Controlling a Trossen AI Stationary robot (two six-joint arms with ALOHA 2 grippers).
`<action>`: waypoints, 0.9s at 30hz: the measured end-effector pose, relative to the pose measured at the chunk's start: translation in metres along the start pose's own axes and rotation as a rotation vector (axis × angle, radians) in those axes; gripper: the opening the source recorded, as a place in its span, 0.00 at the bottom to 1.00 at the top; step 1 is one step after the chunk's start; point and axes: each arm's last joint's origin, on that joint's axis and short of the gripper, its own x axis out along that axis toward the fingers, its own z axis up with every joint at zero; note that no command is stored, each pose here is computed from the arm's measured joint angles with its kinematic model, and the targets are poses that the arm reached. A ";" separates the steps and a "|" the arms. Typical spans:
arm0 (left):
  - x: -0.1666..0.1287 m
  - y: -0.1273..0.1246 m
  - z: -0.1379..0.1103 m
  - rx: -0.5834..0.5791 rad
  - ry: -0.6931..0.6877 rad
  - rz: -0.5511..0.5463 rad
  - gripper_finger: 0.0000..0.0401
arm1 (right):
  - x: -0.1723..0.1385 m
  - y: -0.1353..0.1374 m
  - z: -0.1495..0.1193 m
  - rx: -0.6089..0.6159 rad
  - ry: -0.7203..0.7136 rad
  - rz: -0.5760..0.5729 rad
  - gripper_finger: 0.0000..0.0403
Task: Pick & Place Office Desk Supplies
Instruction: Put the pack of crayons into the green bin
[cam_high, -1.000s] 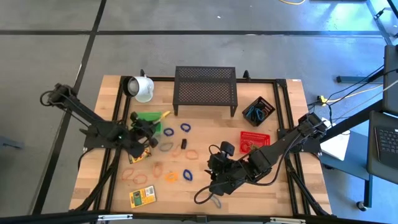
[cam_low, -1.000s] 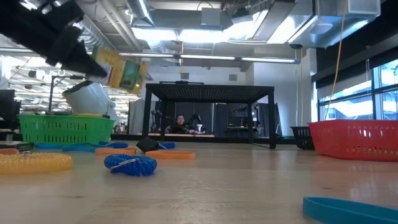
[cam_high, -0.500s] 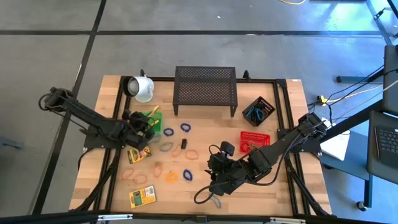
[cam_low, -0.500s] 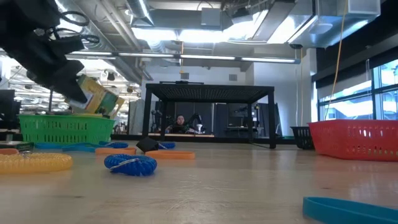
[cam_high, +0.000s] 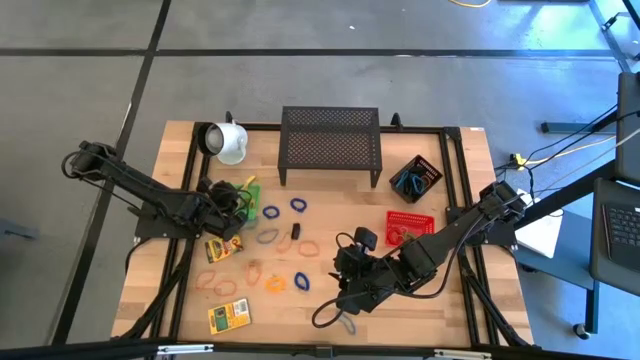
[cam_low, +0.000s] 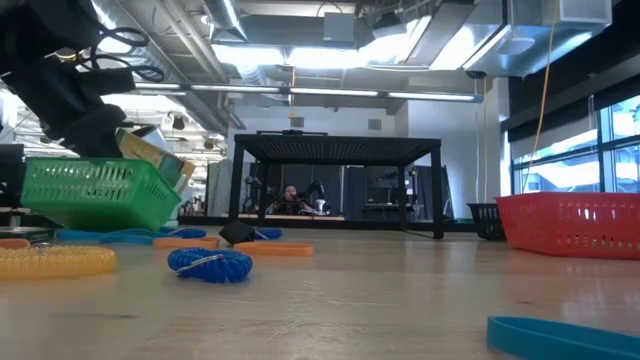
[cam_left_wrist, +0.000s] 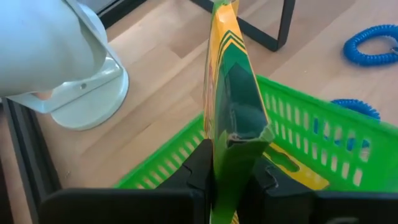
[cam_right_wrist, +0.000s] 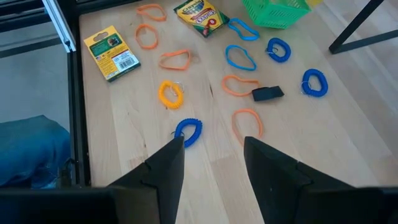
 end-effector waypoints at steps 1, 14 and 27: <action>0.000 0.000 0.000 -0.004 -0.006 0.003 0.08 | 0.000 0.000 0.000 0.000 0.000 0.000 0.42; -0.019 -0.011 0.016 0.024 -0.092 -0.072 0.08 | 0.000 0.000 0.000 0.000 0.000 0.000 0.42; -0.036 -0.019 0.014 0.127 0.027 -0.227 0.08 | 0.000 0.000 0.000 0.038 0.001 0.000 0.42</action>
